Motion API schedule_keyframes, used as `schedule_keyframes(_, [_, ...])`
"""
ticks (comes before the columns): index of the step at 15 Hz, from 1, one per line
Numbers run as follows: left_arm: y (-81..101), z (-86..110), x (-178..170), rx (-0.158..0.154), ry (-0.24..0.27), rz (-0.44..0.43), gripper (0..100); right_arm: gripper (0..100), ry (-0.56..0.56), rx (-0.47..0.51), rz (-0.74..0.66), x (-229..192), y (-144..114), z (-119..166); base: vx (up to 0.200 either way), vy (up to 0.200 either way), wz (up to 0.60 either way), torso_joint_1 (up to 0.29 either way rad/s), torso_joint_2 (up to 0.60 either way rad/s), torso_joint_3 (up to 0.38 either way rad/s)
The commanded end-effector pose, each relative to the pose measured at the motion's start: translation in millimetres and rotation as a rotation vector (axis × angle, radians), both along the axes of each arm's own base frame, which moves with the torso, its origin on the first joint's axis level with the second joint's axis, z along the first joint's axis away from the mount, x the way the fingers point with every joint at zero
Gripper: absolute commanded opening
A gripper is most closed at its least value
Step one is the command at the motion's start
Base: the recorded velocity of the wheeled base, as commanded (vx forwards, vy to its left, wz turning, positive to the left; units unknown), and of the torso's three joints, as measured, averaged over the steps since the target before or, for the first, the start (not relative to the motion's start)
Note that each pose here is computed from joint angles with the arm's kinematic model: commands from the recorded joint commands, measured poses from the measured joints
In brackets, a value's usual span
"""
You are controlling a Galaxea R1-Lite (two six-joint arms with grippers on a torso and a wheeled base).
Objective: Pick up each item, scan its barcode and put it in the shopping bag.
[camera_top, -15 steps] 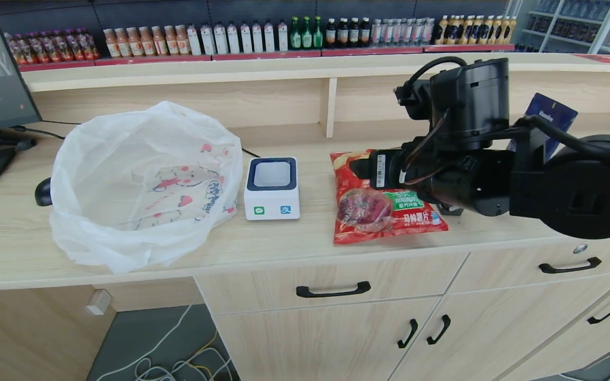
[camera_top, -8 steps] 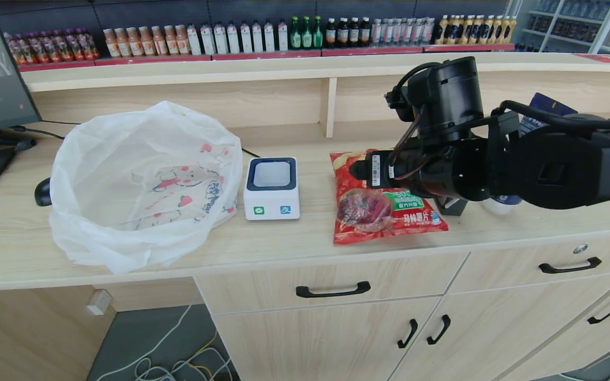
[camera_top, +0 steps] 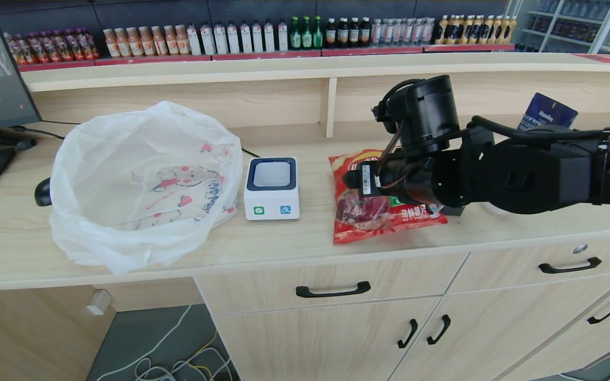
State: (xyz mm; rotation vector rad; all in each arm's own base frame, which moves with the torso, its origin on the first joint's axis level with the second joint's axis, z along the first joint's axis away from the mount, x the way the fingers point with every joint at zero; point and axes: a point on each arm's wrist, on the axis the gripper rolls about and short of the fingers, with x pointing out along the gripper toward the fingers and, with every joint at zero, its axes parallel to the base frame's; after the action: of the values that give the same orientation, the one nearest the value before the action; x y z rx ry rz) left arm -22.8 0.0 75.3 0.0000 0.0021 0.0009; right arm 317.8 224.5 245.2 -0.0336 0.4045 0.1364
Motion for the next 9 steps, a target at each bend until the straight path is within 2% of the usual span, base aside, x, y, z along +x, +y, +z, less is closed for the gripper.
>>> schedule_keyframes(1, [0.0,0.0,0.0,0.000,-0.001,-0.001,100,100,-0.012,0.004,0.001,0.8,0.8,4.0,0.000,0.000,0.00,0.000,0.00,0.000])
schedule_keyframes(5, [0.0,0.0,0.0,0.000,-0.001,-0.001,100,100,0.050,-0.052,-0.007,-0.6,-3.3,3.6,0.000,0.000,0.00,0.000,0.00,0.000])
schedule_keyframes(9, [0.0,0.0,0.0,0.000,-0.001,0.001,100,100,0.049,-0.064,-0.004,10.3,4.7,4.3,0.000,0.000,0.00,0.000,0.00,0.000])
